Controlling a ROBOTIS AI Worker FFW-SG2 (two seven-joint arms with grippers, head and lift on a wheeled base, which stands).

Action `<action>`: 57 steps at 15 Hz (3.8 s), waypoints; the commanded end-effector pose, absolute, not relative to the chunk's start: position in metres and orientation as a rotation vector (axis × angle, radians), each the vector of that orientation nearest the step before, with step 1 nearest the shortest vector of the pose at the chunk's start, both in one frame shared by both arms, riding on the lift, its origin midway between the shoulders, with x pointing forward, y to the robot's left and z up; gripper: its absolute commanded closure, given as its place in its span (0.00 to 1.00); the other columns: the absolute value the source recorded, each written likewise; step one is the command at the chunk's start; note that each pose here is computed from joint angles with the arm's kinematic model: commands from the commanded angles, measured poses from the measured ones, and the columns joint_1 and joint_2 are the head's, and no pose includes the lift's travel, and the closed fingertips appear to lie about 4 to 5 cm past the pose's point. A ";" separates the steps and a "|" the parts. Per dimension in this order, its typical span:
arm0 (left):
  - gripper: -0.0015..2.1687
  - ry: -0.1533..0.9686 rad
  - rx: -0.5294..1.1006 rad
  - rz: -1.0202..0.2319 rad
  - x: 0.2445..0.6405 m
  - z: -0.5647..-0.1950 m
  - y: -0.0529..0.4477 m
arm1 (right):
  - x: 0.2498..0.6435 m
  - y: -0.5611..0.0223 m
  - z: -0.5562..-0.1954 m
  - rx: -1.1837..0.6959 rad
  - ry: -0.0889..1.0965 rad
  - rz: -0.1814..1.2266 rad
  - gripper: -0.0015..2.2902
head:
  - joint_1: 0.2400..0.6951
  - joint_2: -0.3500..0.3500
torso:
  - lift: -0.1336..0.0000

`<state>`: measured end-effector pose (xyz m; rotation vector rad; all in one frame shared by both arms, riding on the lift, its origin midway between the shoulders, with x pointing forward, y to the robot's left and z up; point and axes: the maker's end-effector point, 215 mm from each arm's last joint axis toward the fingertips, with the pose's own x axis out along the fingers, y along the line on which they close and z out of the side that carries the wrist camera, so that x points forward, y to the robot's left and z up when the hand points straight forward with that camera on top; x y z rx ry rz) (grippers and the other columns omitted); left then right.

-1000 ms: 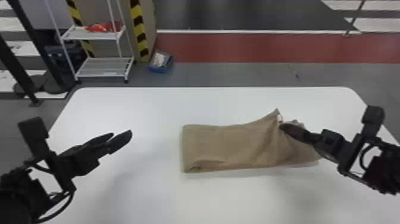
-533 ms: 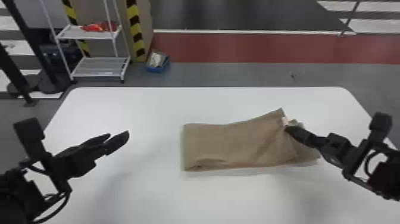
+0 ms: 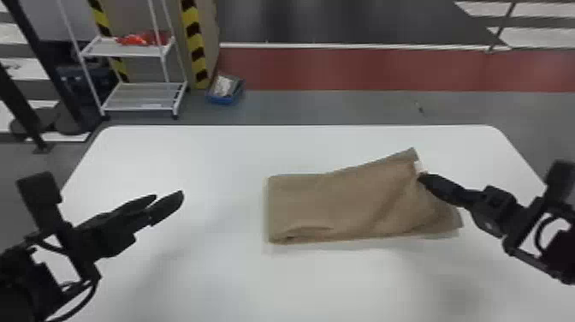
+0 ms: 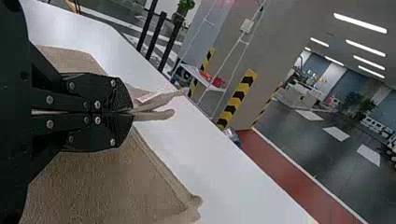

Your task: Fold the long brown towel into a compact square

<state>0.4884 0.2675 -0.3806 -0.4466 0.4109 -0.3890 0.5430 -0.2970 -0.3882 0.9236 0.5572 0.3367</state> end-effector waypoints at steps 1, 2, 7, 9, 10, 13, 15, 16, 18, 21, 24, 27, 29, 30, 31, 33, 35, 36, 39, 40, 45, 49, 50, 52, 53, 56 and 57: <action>0.10 0.405 -0.447 -0.392 0.491 -0.382 0.264 | 0.555 -0.302 -0.418 0.889 0.550 0.290 0.58 | 1.00 0.46 | 0.07; 0.10 0.404 -0.447 -0.397 0.491 -0.382 0.262 | 0.560 -0.302 -0.421 0.885 0.541 0.286 0.58 | 1.00 0.45 | 0.07; 0.10 0.408 -0.441 -0.388 0.490 -0.385 0.266 | 0.538 -0.303 -0.384 0.937 0.553 0.343 0.58 | 1.00 0.45 | 0.07; 0.10 0.408 -0.441 -0.383 0.490 -0.385 0.268 | 0.531 -0.350 -0.384 0.943 0.542 0.273 0.58 | 1.00 0.45 | 0.07; 0.10 0.406 -0.441 -0.383 0.490 -0.386 0.269 | 0.535 -0.348 -0.403 0.951 0.569 0.257 0.58 | 1.00 0.44 | 0.07; 0.10 0.401 -0.441 -0.390 0.491 -0.384 0.264 | 0.553 -0.341 -0.422 0.911 0.556 0.241 0.58 | 1.00 0.38 | 0.07; 0.10 0.402 -0.441 -0.388 0.491 -0.386 0.264 | 0.557 -0.327 -0.417 0.899 0.570 0.271 0.58 | 1.00 0.38 | 0.07; 0.10 0.403 -0.438 -0.385 0.491 -0.386 0.265 | 0.554 -0.319 -0.405 0.916 0.575 0.304 0.58 | 1.00 0.39 | 0.07; 0.10 0.405 -0.438 -0.384 0.490 -0.386 0.266 | 0.542 -0.341 -0.370 0.961 0.530 0.313 0.58 | 1.00 0.41 | 0.07; 0.10 0.407 -0.439 -0.377 0.488 -0.389 0.270 | 0.537 -0.393 -0.383 0.952 0.571 0.230 0.58 | 1.00 0.37 | 0.07; 0.10 0.413 -0.442 -0.388 0.485 -0.391 0.265 | 0.556 -0.392 -0.424 0.890 0.561 0.183 0.58 | 1.00 0.31 | 0.07; 0.10 0.414 -0.445 -0.386 0.484 -0.393 0.267 | 0.558 -0.387 -0.423 0.878 0.577 0.191 0.58 | 1.00 0.31 | 0.07; 0.10 0.414 -0.444 -0.387 0.483 -0.393 0.266 | 0.553 -0.385 -0.420 0.884 0.589 0.198 0.58 | 1.00 0.32 | 0.07; 0.10 0.413 -0.444 -0.390 0.484 -0.392 0.265 | 0.550 -0.385 -0.420 0.891 0.595 0.200 0.58 | 1.00 0.32 | 0.07; 0.10 0.413 -0.444 -0.392 0.484 -0.392 0.264 | 0.548 -0.384 -0.416 0.906 0.597 0.207 0.58 | 1.00 0.32 | 0.07; 0.10 0.415 -0.443 -0.394 0.484 -0.393 0.262 | 0.542 -0.378 -0.409 0.906 0.609 0.225 0.58 | 1.00 0.32 | 0.07; 0.10 0.414 -0.441 -0.399 0.484 -0.391 0.260 | 0.537 -0.369 -0.395 0.920 0.611 0.262 0.58 | 1.00 0.32 | 0.07; 0.10 0.414 -0.441 -0.399 0.484 -0.391 0.260 | 0.535 -0.376 -0.389 0.930 0.609 0.258 0.58 | 1.00 0.32 | 0.07; 0.10 0.421 -0.443 -0.401 0.479 -0.395 0.260 | 0.522 -0.403 -0.398 0.929 0.621 0.206 0.00 | 1.00 0.32 | 0.07; 0.10 0.421 -0.445 -0.406 0.478 -0.395 0.259 | 0.521 -0.403 -0.402 0.930 0.620 0.201 0.00 | 1.00 0.29 | 0.07; 0.10 0.422 -0.443 -0.393 0.474 -0.396 0.267 | 0.518 -0.431 -0.403 0.859 0.659 0.145 0.03 | 1.00 0.26 | 0.07; 0.10 0.418 -0.444 -0.393 0.474 -0.397 0.268 | 0.528 -0.439 -0.425 0.770 0.727 0.106 0.04 | 1.00 0.24 | 0.07; 0.10 0.419 -0.445 -0.393 0.474 -0.398 0.268 | 0.529 -0.439 -0.428 0.757 0.729 0.102 0.04 | 1.00 0.23 | 0.07; 0.10 0.421 -0.445 -0.391 0.473 -0.399 0.269 | 0.531 -0.437 -0.428 0.762 0.722 0.107 0.04 | 1.00 0.23 | 0.07; 0.10 0.420 -0.444 -0.386 0.473 -0.399 0.272 | 0.531 -0.436 -0.426 0.771 0.716 0.111 0.04 | 1.00 0.23 | 0.07; 0.10 0.421 -0.444 -0.383 0.471 -0.400 0.275 | 0.533 -0.435 -0.426 0.746 0.749 0.107 0.04 | 1.00 0.24 | 0.07; 0.10 0.423 -0.446 -0.386 0.470 -0.401 0.274 | 0.535 -0.432 -0.428 0.731 0.765 0.105 0.04 | 1.00 0.24 | 0.07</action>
